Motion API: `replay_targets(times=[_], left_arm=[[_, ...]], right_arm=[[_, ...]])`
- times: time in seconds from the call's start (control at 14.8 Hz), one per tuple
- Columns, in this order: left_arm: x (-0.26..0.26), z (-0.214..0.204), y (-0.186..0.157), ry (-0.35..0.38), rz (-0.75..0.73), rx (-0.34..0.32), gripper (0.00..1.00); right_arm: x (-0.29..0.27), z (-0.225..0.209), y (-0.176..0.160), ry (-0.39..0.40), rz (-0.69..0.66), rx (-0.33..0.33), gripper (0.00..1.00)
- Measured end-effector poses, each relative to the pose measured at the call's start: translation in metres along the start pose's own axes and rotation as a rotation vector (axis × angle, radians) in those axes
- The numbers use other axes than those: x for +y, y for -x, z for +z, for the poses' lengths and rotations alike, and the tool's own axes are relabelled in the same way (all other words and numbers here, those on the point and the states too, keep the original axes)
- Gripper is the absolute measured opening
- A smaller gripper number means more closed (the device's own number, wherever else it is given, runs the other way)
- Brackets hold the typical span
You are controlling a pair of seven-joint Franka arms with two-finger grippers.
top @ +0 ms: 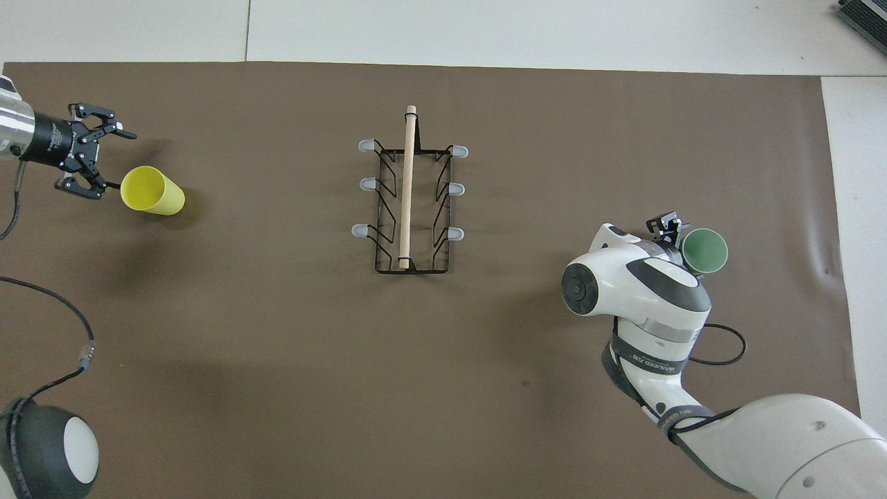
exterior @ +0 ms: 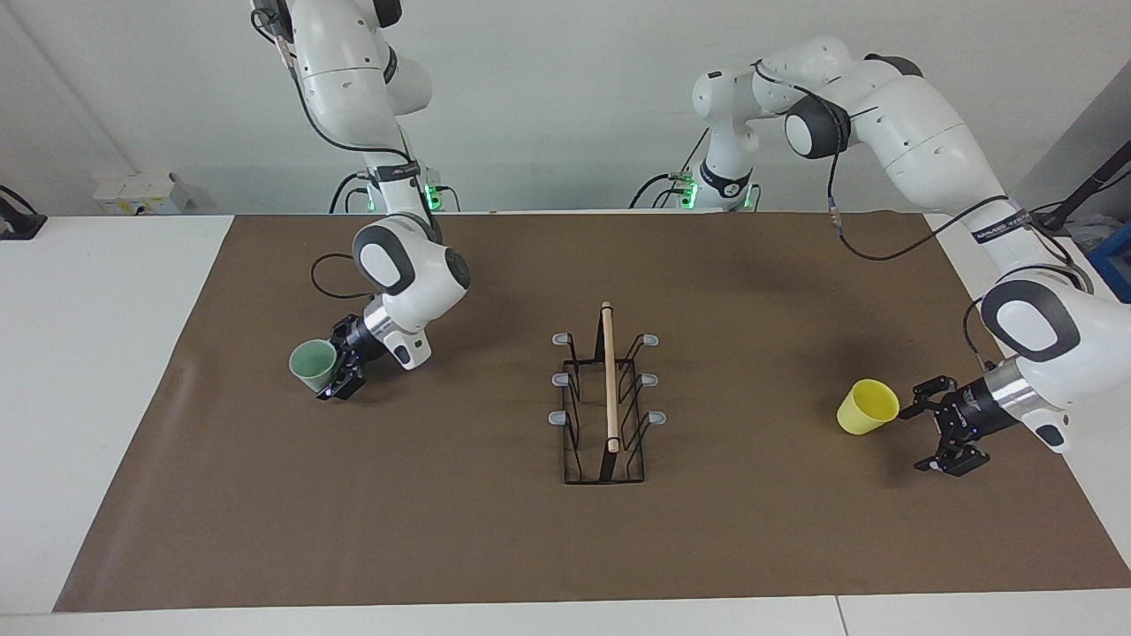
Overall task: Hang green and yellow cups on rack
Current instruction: 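Grasp the yellow cup with the left gripper while the right gripper grasps the green cup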
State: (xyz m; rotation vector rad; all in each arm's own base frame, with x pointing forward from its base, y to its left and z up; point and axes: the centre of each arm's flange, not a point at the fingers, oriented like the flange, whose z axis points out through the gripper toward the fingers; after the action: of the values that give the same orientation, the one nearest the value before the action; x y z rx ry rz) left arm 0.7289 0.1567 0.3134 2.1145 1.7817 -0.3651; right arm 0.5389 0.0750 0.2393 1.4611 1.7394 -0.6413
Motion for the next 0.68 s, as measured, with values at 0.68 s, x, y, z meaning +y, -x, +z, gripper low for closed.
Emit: replay_targets(times=[0.68], left_arm=[[-0.076,0.036,-0.022,0.119,-0.324,-0.225,1.00]], right_arm=[[0.002,-0.005,0.006,-0.008,0.110,0.015,0.68]])
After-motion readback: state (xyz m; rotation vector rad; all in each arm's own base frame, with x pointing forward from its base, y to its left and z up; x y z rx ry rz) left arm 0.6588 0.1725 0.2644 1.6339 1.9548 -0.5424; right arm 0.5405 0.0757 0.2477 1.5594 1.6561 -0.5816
